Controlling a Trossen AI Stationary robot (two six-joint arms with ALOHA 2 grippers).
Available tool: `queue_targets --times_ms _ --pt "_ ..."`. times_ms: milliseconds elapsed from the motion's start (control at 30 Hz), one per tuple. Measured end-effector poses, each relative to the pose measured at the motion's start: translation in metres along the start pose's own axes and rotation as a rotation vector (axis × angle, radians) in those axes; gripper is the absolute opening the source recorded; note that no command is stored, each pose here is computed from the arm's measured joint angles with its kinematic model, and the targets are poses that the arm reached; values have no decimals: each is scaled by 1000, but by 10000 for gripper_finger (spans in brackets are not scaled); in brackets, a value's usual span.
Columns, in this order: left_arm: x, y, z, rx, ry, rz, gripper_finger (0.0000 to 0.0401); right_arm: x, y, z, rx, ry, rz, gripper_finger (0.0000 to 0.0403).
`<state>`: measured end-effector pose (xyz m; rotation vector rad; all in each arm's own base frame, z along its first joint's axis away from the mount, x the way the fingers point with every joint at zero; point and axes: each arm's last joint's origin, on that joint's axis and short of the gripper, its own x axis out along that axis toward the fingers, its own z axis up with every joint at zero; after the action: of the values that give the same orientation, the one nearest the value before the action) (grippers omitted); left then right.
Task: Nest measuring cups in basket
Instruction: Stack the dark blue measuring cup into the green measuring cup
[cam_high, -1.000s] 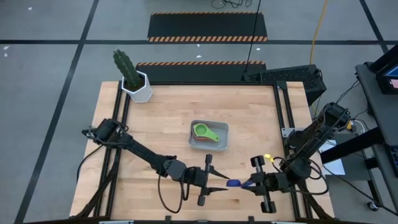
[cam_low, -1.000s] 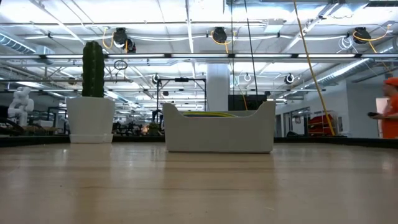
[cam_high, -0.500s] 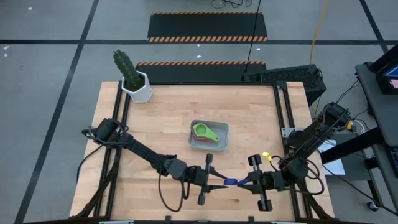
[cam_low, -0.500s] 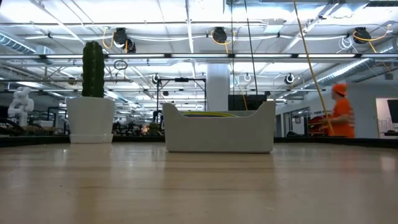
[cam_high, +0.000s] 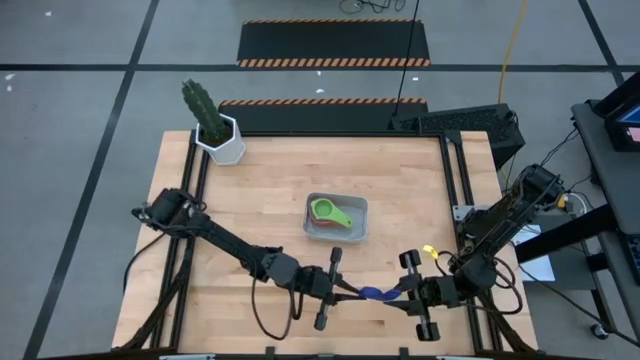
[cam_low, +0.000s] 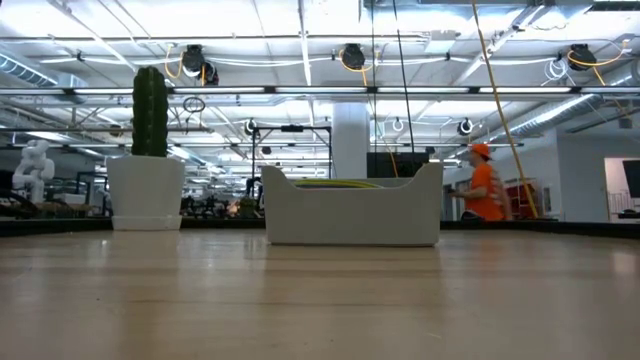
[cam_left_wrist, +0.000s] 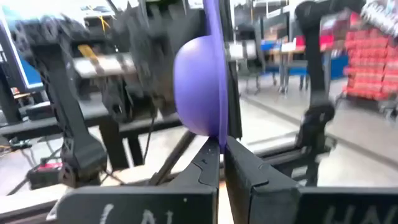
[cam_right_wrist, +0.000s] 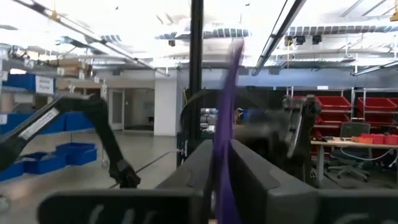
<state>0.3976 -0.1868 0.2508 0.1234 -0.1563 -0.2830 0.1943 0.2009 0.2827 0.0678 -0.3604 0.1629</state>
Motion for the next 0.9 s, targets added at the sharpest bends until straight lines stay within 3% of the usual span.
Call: queue_targets --times_ms 200,367,567,900 --pt "-14 0 33 -77 71 -37 6 -11 1 11 1 106 -24 119" --pt "-34 -3 54 -192 232 -195 9 -26 -4 15 43 261 -93 173" --pt "-48 -10 38 -212 498 -225 5 -35 -9 9 118 381 -112 196" --pt "-57 -4 24 -264 678 -209 5 -33 -8 7 37 401 -30 196"
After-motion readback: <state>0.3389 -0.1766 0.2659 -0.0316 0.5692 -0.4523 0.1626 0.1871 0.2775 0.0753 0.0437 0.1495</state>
